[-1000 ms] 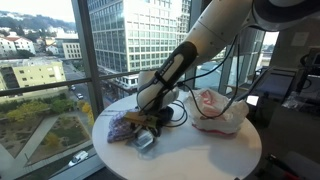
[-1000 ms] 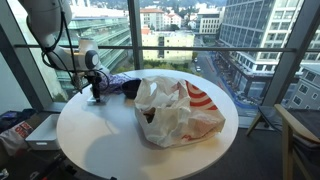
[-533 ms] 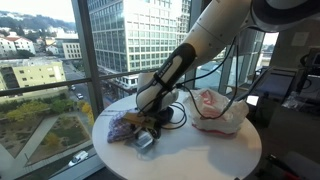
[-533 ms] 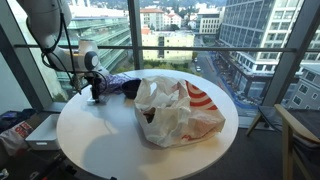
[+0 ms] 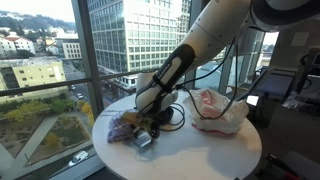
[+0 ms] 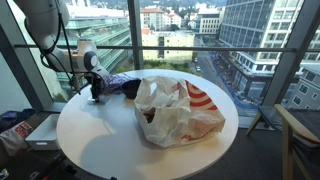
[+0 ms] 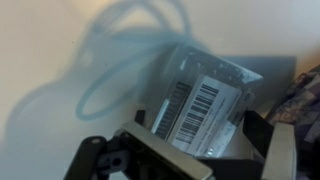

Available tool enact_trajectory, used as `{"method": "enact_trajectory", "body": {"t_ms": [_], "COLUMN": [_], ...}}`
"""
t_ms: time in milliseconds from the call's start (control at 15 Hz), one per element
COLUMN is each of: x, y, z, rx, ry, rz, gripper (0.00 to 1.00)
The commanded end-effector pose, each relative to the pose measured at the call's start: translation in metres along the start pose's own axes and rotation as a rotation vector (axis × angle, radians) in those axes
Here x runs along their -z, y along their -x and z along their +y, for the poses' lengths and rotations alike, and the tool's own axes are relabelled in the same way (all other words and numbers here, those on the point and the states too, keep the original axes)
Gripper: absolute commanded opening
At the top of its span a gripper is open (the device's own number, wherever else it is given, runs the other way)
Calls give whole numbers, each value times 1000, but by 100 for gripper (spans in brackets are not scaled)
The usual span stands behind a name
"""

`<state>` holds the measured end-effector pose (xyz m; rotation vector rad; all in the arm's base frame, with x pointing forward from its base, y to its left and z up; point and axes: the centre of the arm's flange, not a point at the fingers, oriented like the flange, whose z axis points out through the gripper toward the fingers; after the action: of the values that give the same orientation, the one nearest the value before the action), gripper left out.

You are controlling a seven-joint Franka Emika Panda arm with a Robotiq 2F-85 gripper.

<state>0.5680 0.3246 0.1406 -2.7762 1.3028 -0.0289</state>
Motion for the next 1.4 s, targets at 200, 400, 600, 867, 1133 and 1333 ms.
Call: {"method": "enact_trajectory", "body": {"t_ms": [200, 400, 600, 867, 1133, 1333], "x": [-4, -11, -20, -14, -8, -3], "y": [-2, -3, -4, -4, -7, -12], "z": [-5, -4, -1, 1, 6, 10], "rx": [-144, -183, -202, -187, -167, -148], "ry": [-13, 13, 41, 46, 77, 115], "rz": [7, 22, 29, 32, 20, 7], "gripper": [100, 100, 100, 66, 53, 53]}}
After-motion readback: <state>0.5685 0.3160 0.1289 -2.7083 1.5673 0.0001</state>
